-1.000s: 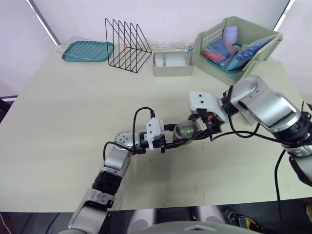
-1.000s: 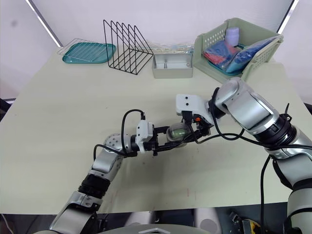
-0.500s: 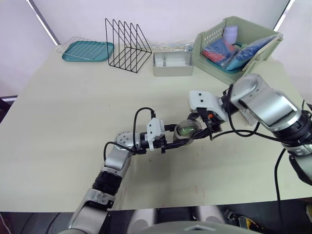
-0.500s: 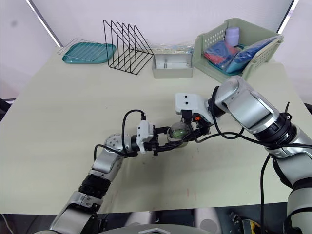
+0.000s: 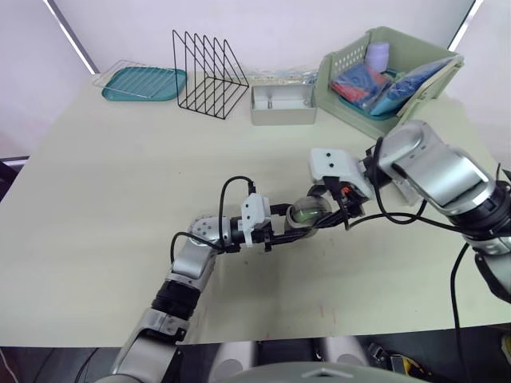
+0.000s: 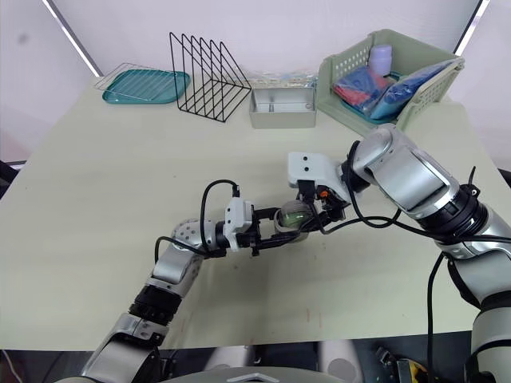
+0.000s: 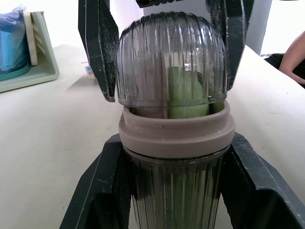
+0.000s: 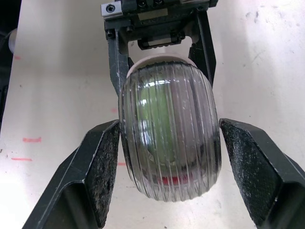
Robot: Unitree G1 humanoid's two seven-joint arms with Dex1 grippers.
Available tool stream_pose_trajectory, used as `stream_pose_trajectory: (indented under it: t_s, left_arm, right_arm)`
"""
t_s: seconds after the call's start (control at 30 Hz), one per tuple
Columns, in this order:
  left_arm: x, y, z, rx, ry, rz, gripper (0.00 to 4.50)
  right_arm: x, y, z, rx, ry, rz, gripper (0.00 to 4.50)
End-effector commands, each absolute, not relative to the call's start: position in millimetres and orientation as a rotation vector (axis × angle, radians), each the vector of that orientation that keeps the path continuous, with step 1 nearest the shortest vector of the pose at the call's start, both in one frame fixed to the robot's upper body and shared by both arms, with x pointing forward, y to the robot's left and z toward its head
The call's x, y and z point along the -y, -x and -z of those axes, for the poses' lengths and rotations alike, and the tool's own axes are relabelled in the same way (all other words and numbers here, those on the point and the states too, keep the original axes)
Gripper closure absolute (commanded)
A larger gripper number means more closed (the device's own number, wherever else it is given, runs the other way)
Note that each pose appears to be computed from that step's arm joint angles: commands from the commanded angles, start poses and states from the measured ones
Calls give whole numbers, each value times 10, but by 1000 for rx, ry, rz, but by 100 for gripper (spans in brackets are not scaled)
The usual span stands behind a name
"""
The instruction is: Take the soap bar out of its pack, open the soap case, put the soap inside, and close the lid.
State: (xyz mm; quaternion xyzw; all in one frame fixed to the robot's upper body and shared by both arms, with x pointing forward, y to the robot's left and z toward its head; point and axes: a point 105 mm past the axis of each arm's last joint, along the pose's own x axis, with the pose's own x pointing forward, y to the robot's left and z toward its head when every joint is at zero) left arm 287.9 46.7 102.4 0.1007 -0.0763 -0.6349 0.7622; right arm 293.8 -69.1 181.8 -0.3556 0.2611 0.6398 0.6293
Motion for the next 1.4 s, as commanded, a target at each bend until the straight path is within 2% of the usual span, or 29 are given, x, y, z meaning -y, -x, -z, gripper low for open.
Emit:
stream_pose_trajectory:
  t_s: [0.03, 0.8, 1.07, 1.1, 1.13, 1.2, 1.27, 1.33, 1.4]
  left_arm:
    - [-427, -2833, -1173, 247, -248, 1396, 260]
    - [-465, -2859, -1177, 254, -262, 1385, 260]
    - [-478, -2874, -1176, 252, -268, 1381, 260]
    - [-481, -2876, -1175, 251, -268, 1381, 260]
    - [-482, -2877, -1174, 251, -269, 1382, 260]
    - [-482, -2878, -1174, 250, -269, 1382, 260]
    - [-483, -2881, -1175, 251, -269, 1382, 260]
    - [-486, -2884, -1177, 251, -269, 1381, 260]
    - [-491, -2888, -1176, 250, -270, 1380, 260]
  right_arm:
    - [727, -2936, -1945, -549, 818, -1446, 105]
    - [1124, -2944, -1776, -649, 800, -1348, 105]
    - [1324, -3032, -1586, -542, 654, -1276, 105]
    - [1333, -3061, -1593, -491, 619, -1268, 160]
    - [1346, -3084, -1600, -454, 595, -1261, 175]
    - [1430, -3119, -1559, -450, 573, -1232, 282]
    - [1517, -3104, -1501, -464, 574, -1232, 341]
    - [1547, -3087, -1489, -462, 554, -1246, 431]
    - [1549, -3081, -1528, -424, 516, -1267, 443]
